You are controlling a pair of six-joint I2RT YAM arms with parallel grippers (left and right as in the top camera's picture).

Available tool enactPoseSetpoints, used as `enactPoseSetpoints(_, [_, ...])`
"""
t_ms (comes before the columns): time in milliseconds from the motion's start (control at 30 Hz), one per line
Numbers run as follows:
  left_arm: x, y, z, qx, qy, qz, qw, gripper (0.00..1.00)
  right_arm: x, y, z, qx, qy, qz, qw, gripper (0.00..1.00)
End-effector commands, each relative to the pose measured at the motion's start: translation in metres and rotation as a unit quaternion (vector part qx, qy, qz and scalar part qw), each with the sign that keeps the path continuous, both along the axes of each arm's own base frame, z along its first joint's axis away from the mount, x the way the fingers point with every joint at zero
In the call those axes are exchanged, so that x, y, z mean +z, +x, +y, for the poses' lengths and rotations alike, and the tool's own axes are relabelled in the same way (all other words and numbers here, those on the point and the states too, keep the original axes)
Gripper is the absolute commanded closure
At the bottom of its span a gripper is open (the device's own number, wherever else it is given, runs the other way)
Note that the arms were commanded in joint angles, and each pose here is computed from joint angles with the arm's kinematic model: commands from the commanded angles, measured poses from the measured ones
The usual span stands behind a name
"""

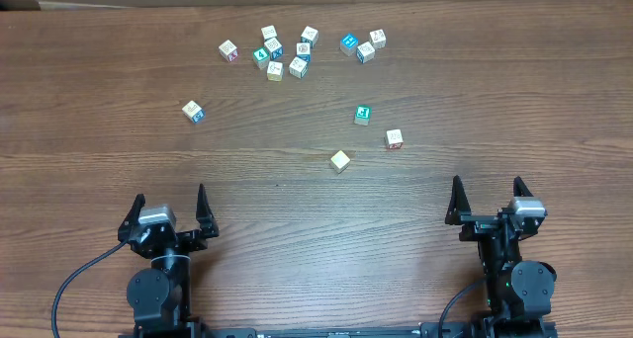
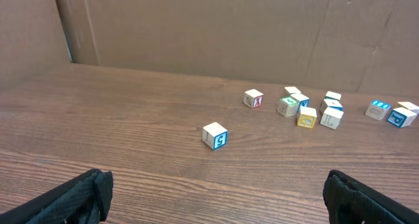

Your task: Form a tower

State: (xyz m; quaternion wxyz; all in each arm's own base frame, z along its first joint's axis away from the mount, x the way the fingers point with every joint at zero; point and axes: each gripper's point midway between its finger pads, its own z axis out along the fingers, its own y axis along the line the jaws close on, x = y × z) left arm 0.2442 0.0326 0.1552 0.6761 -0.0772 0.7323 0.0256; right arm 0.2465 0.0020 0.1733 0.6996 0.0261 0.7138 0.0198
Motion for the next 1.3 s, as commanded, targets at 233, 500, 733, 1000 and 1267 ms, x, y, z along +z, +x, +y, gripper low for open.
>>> enactPoseSetpoints(233, [0.001,0.0,-0.004,-0.011,0.012,-0.002,1.0,0.01,-0.002,0.0,0.0,0.001,-0.002,-0.002,1.0,0.0])
enactPoseSetpoints(500, [0.008,0.0,-0.001,-0.003,0.014,-0.016,1.0,0.0,-0.002,0.0,0.0,0.001,-0.002,-0.002,1.0,0.0])
enactPoseSetpoints(733, [0.023,0.002,-0.033,-0.094,0.013,-0.048,0.994,0.0,-0.002,0.0,0.0,0.001,-0.002,-0.002,1.0,0.0])
enactPoseSetpoints(1000, [0.106,-0.018,-0.061,-0.17,0.036,-0.142,0.975,0.0,-0.002,0.0,0.0,0.001,-0.002,-0.002,1.0,0.0])
enactPoseSetpoints(1267, [0.221,-0.054,-0.065,-0.169,0.065,-0.2,0.963,0.0,-0.002,0.0,0.0,0.001,-0.002,-0.002,1.0,0.0])
